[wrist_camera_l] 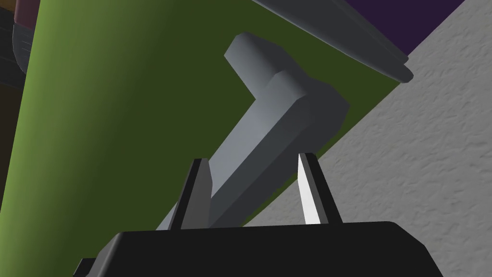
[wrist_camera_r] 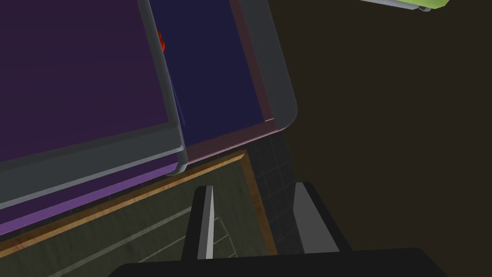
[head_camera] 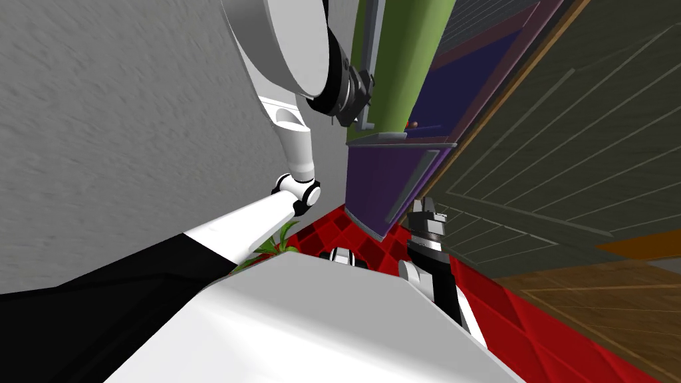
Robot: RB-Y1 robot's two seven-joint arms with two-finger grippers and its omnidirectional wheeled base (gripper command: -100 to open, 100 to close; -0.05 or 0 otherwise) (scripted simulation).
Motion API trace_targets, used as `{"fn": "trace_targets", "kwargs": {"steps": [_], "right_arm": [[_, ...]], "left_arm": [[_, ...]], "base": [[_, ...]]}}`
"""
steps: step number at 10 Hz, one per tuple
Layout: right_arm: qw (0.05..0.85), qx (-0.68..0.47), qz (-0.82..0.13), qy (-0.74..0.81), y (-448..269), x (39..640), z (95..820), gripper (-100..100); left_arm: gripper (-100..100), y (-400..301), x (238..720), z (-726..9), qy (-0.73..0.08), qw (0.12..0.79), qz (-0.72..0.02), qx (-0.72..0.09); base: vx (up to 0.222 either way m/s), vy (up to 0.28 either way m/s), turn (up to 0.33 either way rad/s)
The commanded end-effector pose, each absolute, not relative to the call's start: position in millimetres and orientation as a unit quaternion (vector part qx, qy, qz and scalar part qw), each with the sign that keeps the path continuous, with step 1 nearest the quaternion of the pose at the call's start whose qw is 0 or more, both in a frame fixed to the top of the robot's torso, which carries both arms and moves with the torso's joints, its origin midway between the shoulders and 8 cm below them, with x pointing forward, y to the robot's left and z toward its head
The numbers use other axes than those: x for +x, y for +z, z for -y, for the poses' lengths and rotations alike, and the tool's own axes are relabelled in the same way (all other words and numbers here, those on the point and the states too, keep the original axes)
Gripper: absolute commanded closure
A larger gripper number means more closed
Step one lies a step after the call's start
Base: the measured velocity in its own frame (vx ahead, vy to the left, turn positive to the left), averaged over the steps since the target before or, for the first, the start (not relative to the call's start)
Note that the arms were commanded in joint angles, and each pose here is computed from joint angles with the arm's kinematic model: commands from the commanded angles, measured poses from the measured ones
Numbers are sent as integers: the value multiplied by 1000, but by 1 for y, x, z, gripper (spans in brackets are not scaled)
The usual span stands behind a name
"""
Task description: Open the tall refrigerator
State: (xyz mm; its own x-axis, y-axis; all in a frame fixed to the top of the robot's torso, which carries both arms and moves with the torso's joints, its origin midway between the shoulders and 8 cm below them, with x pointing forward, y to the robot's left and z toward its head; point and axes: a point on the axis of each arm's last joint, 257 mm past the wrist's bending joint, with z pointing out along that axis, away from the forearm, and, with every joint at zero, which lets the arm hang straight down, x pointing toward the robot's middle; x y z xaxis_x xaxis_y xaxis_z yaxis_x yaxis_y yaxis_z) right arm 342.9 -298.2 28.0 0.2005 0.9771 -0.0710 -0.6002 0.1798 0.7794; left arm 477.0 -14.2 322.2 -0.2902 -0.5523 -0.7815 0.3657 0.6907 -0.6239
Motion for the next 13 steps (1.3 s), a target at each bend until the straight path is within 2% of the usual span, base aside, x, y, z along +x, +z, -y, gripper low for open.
{"fn": "trace_targets", "kwargs": {"steps": [1,4,6,13], "right_arm": [[708,316,-299,557,28,343,298,0],[708,315,-299,557,28,343,298,0],[708,316,-299,557,28,343,298,0],[708,316,-299,557,28,343,298,0]], "left_arm": [[100,330,470,20,-406,590,-696,-55],[100,331,461,33,-426,578,-695,-34],[100,327,455,41,-430,570,-700,-22],[100,329,431,61,-463,545,-699,14]], "base": [[4,283,-56],[21,327,-65],[8,151,-19],[94,229,-67]]}}
